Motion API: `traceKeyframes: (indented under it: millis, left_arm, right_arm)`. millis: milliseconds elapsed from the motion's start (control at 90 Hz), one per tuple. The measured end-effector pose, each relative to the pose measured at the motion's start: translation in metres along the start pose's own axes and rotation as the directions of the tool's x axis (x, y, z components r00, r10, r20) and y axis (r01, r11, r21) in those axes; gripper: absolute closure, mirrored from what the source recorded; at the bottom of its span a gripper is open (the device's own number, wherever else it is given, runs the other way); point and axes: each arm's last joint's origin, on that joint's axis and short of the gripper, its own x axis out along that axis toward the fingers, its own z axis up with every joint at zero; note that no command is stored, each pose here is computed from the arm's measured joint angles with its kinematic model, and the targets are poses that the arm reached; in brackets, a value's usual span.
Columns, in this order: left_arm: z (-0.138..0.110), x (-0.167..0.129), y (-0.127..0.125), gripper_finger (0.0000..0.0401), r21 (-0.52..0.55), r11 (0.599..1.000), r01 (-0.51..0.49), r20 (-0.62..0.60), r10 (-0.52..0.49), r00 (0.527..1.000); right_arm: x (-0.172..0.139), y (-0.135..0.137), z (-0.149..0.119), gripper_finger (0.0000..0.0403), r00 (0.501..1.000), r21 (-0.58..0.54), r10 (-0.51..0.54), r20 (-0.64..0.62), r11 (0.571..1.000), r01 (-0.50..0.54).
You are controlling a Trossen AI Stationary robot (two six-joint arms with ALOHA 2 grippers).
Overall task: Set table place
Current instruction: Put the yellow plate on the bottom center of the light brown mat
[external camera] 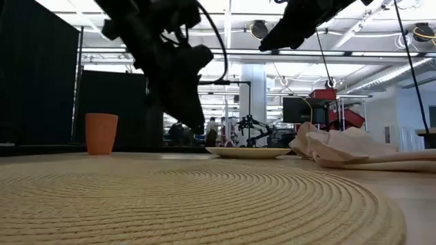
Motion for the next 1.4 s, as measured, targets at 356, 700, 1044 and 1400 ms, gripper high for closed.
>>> traceKeyframes:
  millis: [356,700,1044,1400]
  left_arm:
    - [0.05,0.005,0.073,0.029,-0.353,0.926,-0.133,0.114,0.184,0.976]
    - [0.086,0.003,0.141,0.029,-0.552,0.831,0.067,0.192,0.049,0.98]
    - [0.089,0.016,0.163,0.029,-0.615,0.78,0.117,0.184,-0.002,0.983]
    - [0.092,0.042,0.16,0.029,-0.608,0.78,0.149,0.157,-0.066,0.985]
  right_arm:
    - [0.002,-0.014,-0.008,0.0266,0.994,0.145,-0.081,-0.075,0.985,0.092]
    - [0.001,-0.017,-0.016,0.0266,0.984,0.151,-0.085,-0.157,0.983,0.109]
    - [-0.004,-0.035,-0.052,0.0266,0.968,0.22,-0.151,-0.202,0.956,0.195]
    - [-0.01,-0.089,-0.105,0.0266,0.997,0.476,-0.078,-0.003,0.877,0.07]
